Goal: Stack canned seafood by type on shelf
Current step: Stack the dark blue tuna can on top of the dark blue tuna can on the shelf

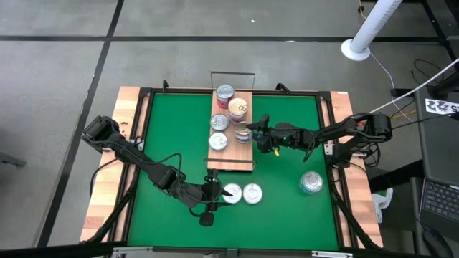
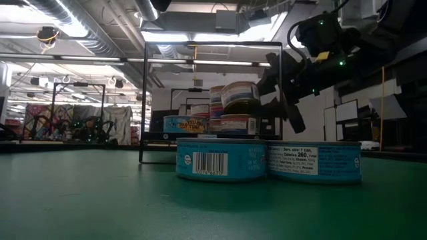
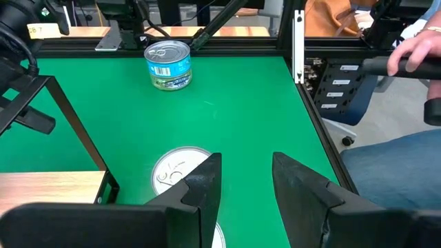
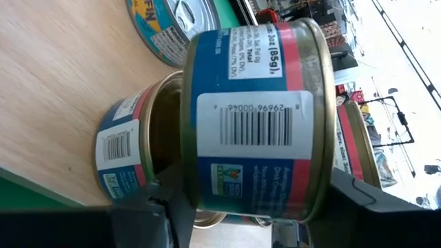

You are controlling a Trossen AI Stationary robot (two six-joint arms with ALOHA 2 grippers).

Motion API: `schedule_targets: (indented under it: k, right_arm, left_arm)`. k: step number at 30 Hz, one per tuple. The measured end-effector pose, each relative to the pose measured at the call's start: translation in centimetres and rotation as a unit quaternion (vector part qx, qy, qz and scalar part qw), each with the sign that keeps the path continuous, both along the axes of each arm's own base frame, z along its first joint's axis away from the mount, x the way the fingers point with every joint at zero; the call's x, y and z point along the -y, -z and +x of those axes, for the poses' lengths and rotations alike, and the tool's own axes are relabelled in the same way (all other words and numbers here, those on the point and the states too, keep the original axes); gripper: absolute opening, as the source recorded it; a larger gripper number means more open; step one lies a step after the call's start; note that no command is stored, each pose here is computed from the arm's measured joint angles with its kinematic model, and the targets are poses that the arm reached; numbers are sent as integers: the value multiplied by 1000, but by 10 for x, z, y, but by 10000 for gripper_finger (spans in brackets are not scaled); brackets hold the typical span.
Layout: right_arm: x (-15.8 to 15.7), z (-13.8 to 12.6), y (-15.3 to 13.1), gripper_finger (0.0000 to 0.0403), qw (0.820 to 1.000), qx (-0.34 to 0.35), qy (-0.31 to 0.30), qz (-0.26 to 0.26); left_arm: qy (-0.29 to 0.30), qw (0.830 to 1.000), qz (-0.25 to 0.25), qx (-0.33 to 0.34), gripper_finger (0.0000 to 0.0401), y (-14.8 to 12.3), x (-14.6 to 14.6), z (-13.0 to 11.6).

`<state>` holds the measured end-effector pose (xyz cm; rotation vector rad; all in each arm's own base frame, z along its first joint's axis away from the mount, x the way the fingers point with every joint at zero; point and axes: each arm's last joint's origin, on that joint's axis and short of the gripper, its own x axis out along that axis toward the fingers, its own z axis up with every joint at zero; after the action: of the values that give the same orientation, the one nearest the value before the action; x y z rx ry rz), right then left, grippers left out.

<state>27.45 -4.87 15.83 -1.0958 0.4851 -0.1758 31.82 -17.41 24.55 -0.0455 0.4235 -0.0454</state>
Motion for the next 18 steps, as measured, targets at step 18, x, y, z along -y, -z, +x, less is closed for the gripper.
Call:
schedule_targets:
  k: [18]
  right_arm:
    - [4, 2, -4, 283, 998, 7, 61, -19]
  left_arm:
    - [-5, 1000, -11, -1, 124, 0, 0, 0]
